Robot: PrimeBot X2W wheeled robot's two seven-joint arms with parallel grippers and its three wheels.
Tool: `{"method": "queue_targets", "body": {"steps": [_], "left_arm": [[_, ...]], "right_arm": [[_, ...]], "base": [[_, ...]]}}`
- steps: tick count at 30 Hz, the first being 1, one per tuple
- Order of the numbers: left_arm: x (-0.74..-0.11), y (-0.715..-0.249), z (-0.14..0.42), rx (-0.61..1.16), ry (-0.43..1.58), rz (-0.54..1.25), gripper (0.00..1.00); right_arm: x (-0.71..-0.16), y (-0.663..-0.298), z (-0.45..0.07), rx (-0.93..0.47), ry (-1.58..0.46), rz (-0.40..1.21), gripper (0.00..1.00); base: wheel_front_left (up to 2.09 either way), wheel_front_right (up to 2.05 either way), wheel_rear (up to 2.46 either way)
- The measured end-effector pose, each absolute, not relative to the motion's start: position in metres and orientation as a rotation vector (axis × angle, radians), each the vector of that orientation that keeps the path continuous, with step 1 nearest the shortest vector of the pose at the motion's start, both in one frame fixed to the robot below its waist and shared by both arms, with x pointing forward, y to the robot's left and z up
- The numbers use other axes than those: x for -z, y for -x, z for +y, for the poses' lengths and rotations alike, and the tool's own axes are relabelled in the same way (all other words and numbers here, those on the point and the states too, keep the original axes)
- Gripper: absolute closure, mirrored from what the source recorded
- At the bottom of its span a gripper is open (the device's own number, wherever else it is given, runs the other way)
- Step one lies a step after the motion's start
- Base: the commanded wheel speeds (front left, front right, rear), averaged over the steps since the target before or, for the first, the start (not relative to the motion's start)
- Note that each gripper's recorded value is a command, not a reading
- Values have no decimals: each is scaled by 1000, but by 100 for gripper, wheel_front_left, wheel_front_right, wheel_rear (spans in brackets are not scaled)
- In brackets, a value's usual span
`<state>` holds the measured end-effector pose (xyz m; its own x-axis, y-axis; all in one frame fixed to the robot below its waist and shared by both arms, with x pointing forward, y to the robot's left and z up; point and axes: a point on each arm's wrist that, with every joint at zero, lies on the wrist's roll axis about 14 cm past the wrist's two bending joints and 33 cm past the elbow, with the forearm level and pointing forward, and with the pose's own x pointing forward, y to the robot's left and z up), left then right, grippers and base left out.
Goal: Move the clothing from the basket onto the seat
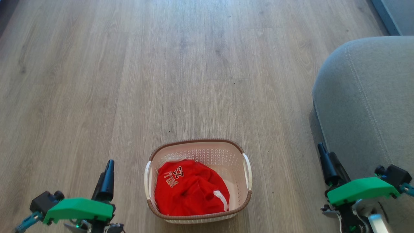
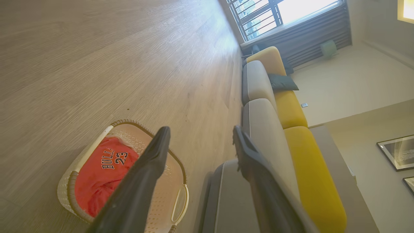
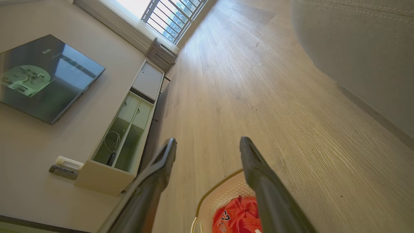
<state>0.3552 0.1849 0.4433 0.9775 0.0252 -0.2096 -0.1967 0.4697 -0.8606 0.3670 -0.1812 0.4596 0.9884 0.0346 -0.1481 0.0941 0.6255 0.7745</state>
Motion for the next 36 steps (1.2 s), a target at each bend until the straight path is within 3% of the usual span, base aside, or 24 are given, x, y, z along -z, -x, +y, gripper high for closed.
{"method": "queue_targets", "body": {"steps": [36], "left_arm": [[-463,-365,182,-80,701,99,0]], "right_arm": [[-474,-374,-164,-88,-450,98,0]], "base": [[0,0,0]]}}
